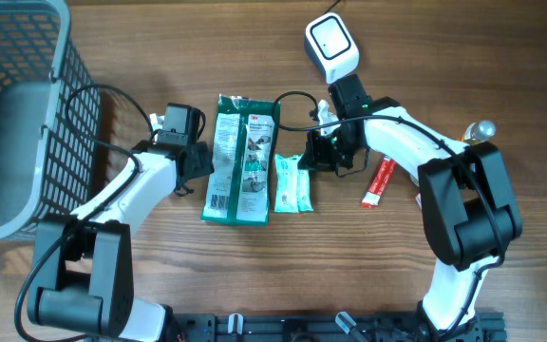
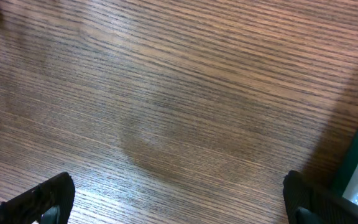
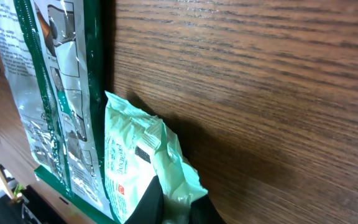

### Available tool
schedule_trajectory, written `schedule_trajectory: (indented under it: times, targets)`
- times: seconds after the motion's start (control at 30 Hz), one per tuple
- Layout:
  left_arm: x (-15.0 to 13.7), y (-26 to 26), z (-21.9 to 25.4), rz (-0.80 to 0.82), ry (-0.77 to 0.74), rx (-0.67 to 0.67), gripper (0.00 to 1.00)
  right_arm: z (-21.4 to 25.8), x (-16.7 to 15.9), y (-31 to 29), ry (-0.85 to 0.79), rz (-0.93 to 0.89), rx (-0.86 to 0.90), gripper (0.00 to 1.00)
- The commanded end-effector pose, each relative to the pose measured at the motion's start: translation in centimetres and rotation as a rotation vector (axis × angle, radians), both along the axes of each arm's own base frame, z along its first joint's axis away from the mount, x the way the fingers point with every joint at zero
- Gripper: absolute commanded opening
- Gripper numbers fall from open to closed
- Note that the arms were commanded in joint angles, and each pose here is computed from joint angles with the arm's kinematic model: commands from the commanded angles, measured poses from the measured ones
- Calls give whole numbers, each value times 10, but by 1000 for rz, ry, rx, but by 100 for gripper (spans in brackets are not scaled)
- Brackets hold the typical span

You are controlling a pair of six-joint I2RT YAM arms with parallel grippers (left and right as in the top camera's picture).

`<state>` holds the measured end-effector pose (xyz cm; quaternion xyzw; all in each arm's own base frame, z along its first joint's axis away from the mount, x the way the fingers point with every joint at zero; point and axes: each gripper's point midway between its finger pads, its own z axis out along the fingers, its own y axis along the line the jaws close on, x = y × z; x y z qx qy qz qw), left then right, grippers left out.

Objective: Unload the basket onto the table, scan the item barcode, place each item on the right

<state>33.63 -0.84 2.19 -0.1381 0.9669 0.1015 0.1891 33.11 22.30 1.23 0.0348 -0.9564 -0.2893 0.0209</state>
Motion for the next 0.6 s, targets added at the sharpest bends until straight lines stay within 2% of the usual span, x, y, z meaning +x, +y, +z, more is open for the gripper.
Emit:
schedule_trajectory:
  times: [0.0,0.1,0.23,0.4,0.57]
  targets:
    - [5,5,3,11,-13,21,100,5,-2,-13,28,-7,-64,4]
    - [5,5,3,11,-13,21,100,41,12,-26,-51,-27,-136,4]
    - [5,5,3,11,-13,21,100,117,24,-44,-219,-51,-212,4]
    - [5,5,3,11,-13,21,100,222,21,-47,-500,60,-172,4]
    - [5,5,3,11,-13,21,100,282,30,-65,-674,83,-266,4]
